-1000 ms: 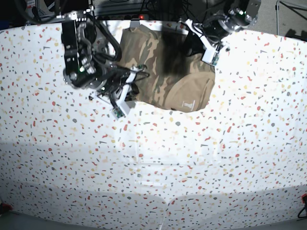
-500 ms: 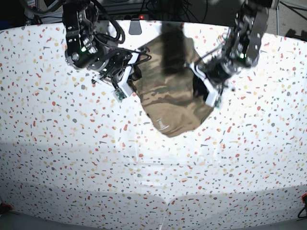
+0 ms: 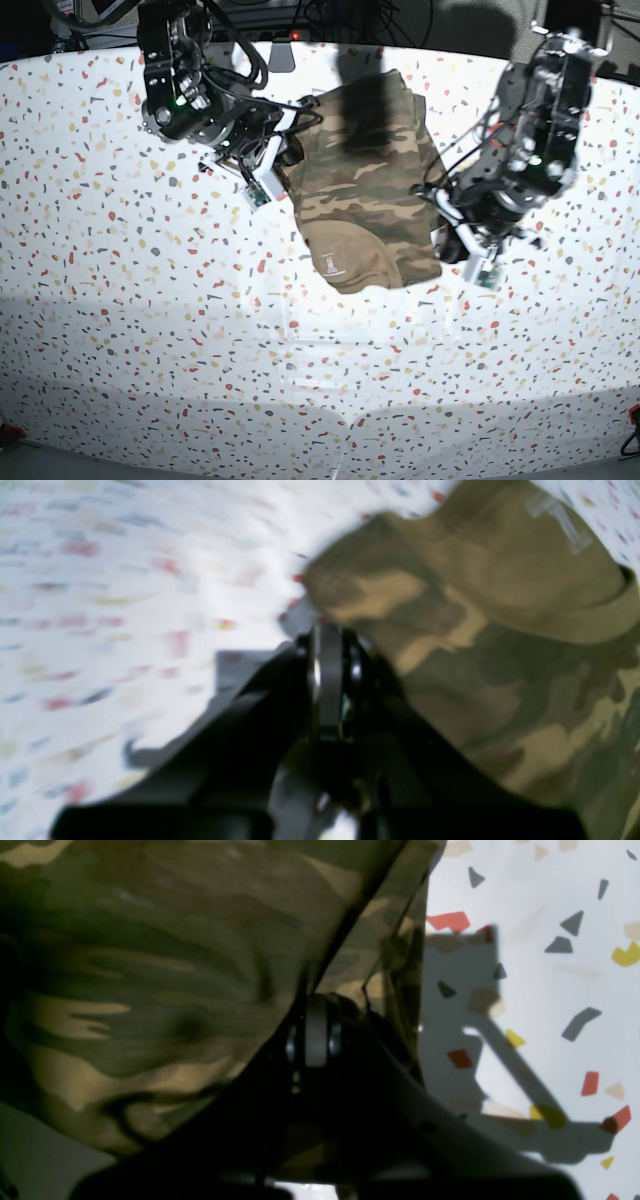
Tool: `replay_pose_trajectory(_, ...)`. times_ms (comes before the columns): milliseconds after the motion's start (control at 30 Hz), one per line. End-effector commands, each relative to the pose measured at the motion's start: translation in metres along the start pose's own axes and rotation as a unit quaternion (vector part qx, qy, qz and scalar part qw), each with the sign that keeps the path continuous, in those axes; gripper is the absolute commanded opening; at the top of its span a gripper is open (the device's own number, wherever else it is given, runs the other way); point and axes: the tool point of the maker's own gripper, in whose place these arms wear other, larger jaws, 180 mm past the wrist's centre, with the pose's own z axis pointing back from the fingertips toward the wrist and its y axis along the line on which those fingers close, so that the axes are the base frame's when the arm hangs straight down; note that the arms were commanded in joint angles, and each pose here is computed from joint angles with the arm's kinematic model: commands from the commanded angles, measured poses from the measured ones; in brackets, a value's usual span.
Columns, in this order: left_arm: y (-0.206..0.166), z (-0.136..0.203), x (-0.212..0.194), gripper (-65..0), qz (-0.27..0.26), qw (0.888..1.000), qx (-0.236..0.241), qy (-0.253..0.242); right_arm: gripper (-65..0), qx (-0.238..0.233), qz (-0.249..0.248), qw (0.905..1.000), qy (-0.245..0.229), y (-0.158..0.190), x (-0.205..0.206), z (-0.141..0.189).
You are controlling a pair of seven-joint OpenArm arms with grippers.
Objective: Fold the T-shirt properly
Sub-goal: 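Release the folded shirt and raise both grippers away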
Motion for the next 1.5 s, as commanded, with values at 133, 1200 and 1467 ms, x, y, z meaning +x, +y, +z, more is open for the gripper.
replay_pose_trajectory(133,0.0,0.035,0.013,-62.4,-0.033,0.998,0.037,-0.037,-65.0,0.0,0.007,0.9998,-0.018,0.0,0.011,0.003)
replay_pose_trajectory(1200,-0.078,0.08,-0.103,-62.4,0.06,0.997,-0.036,0.02,-65.0,0.053,-0.039,0.9965,-0.051,0.073,0.04,-0.023)
replay_pose_trajectory(1467,-0.06,0.071,-0.113,-62.4,0.063,0.998,-0.014,0.024,-65.0,-0.026,-0.013,0.9956,-0.088,0.036,0.063,0.011)
